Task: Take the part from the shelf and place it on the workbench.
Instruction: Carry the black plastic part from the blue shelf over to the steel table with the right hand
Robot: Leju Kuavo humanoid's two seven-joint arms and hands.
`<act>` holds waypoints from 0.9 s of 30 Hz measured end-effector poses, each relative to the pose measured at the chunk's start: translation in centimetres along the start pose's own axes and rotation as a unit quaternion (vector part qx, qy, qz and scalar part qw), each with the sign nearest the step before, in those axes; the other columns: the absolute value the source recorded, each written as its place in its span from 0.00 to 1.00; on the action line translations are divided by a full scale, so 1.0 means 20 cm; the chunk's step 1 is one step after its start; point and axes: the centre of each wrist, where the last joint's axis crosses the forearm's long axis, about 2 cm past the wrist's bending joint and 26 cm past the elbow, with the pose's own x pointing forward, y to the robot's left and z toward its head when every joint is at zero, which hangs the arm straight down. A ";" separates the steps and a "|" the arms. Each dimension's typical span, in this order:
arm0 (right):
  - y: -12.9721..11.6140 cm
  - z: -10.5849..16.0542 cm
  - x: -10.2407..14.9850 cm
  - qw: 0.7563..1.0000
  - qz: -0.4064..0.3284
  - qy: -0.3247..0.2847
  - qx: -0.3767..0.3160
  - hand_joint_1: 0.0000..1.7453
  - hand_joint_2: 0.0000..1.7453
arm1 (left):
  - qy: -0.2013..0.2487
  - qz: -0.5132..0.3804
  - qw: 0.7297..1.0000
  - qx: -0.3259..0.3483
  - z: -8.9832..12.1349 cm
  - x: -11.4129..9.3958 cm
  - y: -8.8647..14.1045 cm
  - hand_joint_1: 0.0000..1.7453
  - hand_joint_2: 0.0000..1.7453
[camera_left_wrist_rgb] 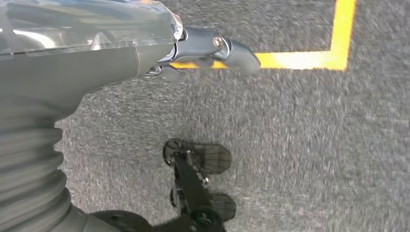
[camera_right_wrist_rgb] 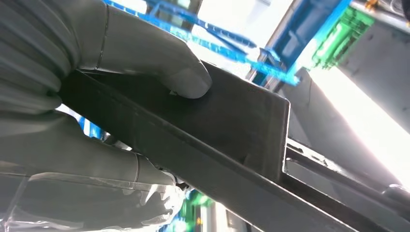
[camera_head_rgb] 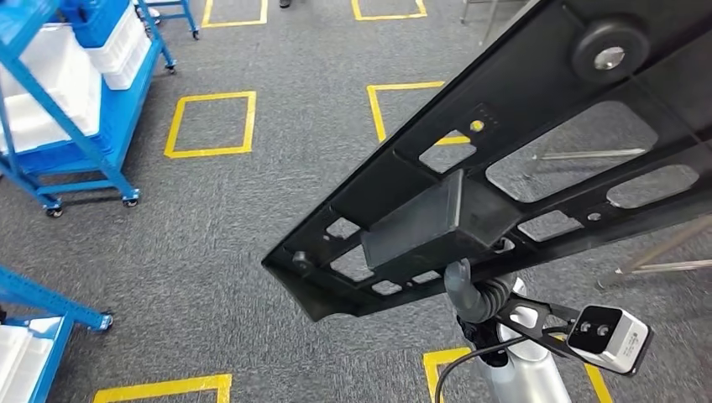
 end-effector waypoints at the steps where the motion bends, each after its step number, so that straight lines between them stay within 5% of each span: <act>1: 0.00 0.00 0.00 1.000 -0.001 0.000 0.000 1.00 1.00 | 0.001 0.000 1.000 0.000 0.00 -0.01 0.00 0.00 1.00; 27: 0.04 -0.03 0.01 1.000 -0.004 -0.013 0.004 1.00 1.00 | 0.000 0.001 1.000 -0.004 0.00 0.00 0.01 0.00 1.00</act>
